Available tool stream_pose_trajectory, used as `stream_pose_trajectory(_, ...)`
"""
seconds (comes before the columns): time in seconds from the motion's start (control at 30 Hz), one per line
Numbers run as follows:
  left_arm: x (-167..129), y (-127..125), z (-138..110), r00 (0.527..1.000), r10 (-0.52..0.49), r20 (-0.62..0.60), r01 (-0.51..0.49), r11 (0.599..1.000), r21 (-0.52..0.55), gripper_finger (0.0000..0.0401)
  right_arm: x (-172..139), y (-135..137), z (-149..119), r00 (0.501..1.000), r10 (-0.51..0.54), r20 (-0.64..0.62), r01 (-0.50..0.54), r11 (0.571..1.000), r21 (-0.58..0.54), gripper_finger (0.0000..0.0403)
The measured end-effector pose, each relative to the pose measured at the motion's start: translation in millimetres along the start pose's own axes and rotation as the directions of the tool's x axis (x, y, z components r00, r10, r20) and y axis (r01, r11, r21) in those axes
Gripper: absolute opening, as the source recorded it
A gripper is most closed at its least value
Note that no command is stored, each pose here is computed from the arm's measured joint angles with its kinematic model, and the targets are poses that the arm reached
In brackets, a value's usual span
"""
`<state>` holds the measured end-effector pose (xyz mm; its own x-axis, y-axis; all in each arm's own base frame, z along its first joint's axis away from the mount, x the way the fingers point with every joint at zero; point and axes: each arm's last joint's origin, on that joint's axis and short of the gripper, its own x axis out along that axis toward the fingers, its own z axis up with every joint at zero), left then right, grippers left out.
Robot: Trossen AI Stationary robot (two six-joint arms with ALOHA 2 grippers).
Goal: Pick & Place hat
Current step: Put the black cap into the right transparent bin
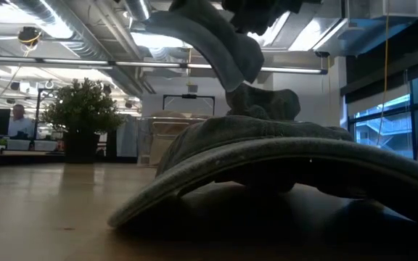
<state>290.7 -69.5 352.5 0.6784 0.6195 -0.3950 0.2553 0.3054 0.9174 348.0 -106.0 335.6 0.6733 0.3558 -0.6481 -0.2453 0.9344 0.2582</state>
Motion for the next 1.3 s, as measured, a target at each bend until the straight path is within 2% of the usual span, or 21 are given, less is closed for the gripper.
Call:
stream_pose_trajectory(0.1,1.9,0.9,-1.4,1.000,0.000,-0.007,0.000,1.000,-0.003,0.0005,0.2,3.6,1.8,1.000,0.012,0.010,-0.012,1.000,-0.007,0.0324)
stream_pose_trajectory(0.17,3.5,1.6,-2.5,1.000,0.000,-0.013,0.000,1.000,-0.006,0.0005,1.8,5.3,2.2,1.000,-0.007,0.002,0.007,0.999,0.035,0.0316)
stream_pose_trajectory(0.27,6.1,2.9,-4.5,1.000,0.000,-0.023,-0.001,1.000,-0.012,0.0005,4.7,8.9,3.0,0.999,-0.035,-0.010,0.036,0.999,0.028,0.0287)
stream_pose_trajectory(0.5,12.7,5.5,-8.9,0.999,-0.016,-0.028,0.015,0.999,-0.033,0.0006,8.5,15.3,5.2,1.000,-0.007,-0.003,0.007,0.999,-0.045,0.0151)
stream_pose_trajectory(0.73,16.5,6.7,-11.2,0.999,-0.036,-0.015,0.035,0.998,-0.043,0.0007,6.3,12.2,2.1,0.998,-0.050,-0.032,0.049,0.998,-0.030,0.0020)
stream_pose_trajectory(0.93,16.5,5.3,-9.7,0.996,-0.075,0.037,0.078,0.994,-0.071,0.0022,-10.4,9.2,3.3,0.994,-0.092,-0.057,0.092,0.996,0.001,0.0014)
stream_pose_trajectory(1.2,17.2,5.1,-10.3,0.993,-0.101,0.062,0.110,0.980,-0.166,0.0051,-44.8,24.0,25.1,0.991,-0.124,-0.046,0.121,0.991,-0.056,0.0009)
stream_pose_trajectory(1.3,11.6,7.4,-12.9,0.988,-0.117,0.101,0.135,0.970,-0.203,0.0076,-62.4,31.8,33.9,0.983,-0.179,-0.047,0.176,0.982,-0.073,0.0009)
